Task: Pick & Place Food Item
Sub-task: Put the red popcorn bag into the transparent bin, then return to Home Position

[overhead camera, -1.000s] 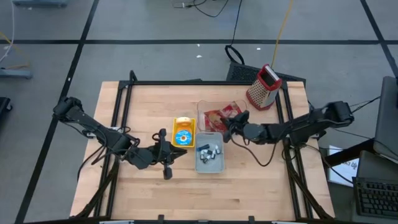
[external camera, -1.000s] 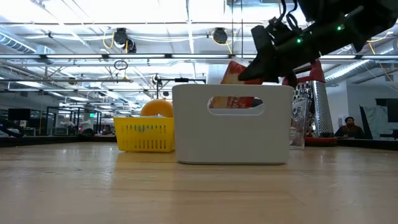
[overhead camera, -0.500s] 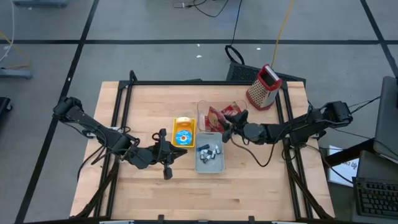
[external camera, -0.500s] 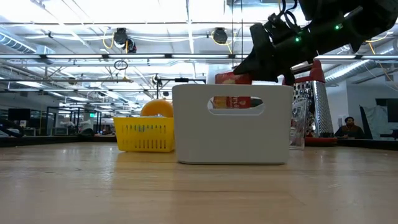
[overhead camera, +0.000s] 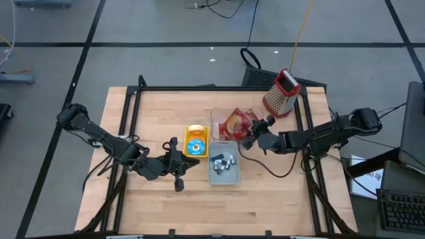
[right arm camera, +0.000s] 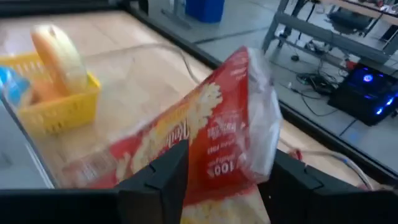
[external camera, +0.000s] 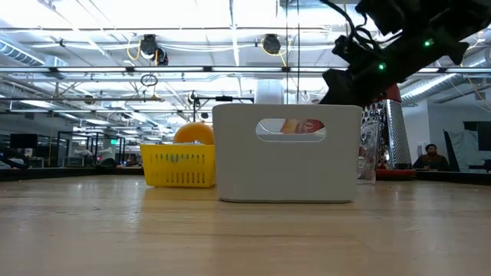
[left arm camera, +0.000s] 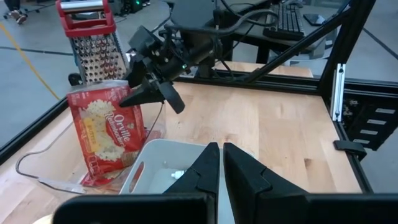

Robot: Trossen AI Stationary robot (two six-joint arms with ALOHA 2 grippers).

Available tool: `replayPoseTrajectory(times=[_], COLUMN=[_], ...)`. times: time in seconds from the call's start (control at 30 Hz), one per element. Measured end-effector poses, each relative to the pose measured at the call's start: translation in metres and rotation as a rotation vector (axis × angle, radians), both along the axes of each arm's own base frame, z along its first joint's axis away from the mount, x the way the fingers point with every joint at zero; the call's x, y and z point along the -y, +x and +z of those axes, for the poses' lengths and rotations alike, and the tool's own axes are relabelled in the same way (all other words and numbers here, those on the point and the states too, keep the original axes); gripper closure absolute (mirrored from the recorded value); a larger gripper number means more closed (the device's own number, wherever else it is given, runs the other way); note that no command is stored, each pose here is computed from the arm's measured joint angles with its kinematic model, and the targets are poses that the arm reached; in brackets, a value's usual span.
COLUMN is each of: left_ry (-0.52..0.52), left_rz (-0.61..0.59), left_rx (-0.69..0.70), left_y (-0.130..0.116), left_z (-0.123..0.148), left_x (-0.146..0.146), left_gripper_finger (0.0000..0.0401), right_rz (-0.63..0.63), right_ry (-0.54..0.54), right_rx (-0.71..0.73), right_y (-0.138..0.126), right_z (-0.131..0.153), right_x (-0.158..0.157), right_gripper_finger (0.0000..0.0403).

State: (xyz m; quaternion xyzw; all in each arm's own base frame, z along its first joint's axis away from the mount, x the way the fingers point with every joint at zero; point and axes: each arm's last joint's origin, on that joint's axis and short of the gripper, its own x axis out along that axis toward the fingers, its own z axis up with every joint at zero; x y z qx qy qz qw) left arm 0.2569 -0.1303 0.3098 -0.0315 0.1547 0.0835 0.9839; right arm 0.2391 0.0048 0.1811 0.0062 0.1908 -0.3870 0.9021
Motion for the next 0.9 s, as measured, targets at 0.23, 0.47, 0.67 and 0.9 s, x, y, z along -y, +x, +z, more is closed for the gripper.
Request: replayPoseTrajectory(times=[0.23, 0.47, 0.67, 0.9], left_ry=[0.0, 0.0, 0.0, -0.001], left_rz=[0.013, 0.017, 0.017, 0.016], left_rx=[0.0, 0.0, -0.001, 0.0], left_y=[0.002, 0.002, 0.002, 0.002], left_z=[0.0, 0.0, 0.0, 0.0], left_x=[-0.003, -0.004, -0.004, -0.004], left_gripper_finger=[0.0375, 0.0375, 0.0375, 0.0375], right_rz=[0.217, 0.366, 0.398, 0.27], right_ry=[0.097, 0.27, 0.279, 0.196], right_rx=[-0.057, 0.012, 0.095, 0.182], right_y=[0.0, -0.001, -0.01, -0.031], right_z=[-0.002, 0.005, 0.024, 0.049], right_x=[-0.007, -0.012, -0.011, -0.002], right_gripper_finger=[0.0253, 0.0258, 0.026, 0.0267])
